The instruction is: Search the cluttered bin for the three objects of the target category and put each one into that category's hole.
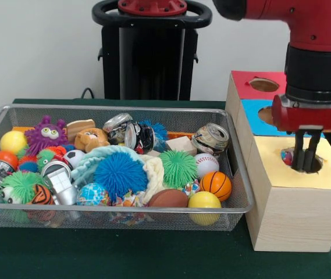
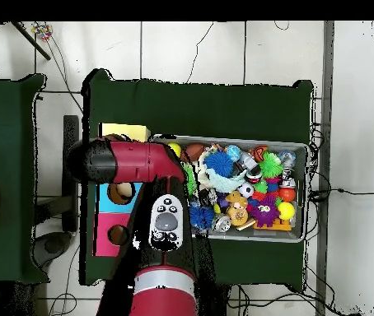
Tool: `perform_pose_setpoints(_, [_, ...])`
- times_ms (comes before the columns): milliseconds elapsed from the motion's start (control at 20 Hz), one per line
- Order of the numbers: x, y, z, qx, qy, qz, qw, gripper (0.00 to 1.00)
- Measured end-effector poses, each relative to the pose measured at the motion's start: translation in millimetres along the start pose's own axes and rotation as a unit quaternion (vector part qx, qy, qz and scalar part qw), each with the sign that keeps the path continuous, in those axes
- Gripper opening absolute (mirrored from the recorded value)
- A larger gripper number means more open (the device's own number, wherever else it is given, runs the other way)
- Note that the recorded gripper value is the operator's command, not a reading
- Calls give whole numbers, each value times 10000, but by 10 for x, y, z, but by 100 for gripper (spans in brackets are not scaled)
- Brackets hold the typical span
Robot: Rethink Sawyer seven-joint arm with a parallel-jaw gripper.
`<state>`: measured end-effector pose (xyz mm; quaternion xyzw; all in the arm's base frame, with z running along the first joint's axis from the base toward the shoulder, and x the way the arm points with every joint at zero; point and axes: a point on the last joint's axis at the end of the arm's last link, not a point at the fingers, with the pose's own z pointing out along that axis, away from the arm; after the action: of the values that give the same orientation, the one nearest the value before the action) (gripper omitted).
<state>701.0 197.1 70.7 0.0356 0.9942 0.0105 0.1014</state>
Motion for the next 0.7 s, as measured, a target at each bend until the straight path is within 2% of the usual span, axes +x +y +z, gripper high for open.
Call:
perform_pose_setpoints(50, [56,-15,126,29,10,-37,10000,0])
perform_pose_setpoints(300, [211,-50,388,82,186,-89,9998,0])
perform_pose_setpoints(700, [171,-94,454,84,209,-69,9997,0])
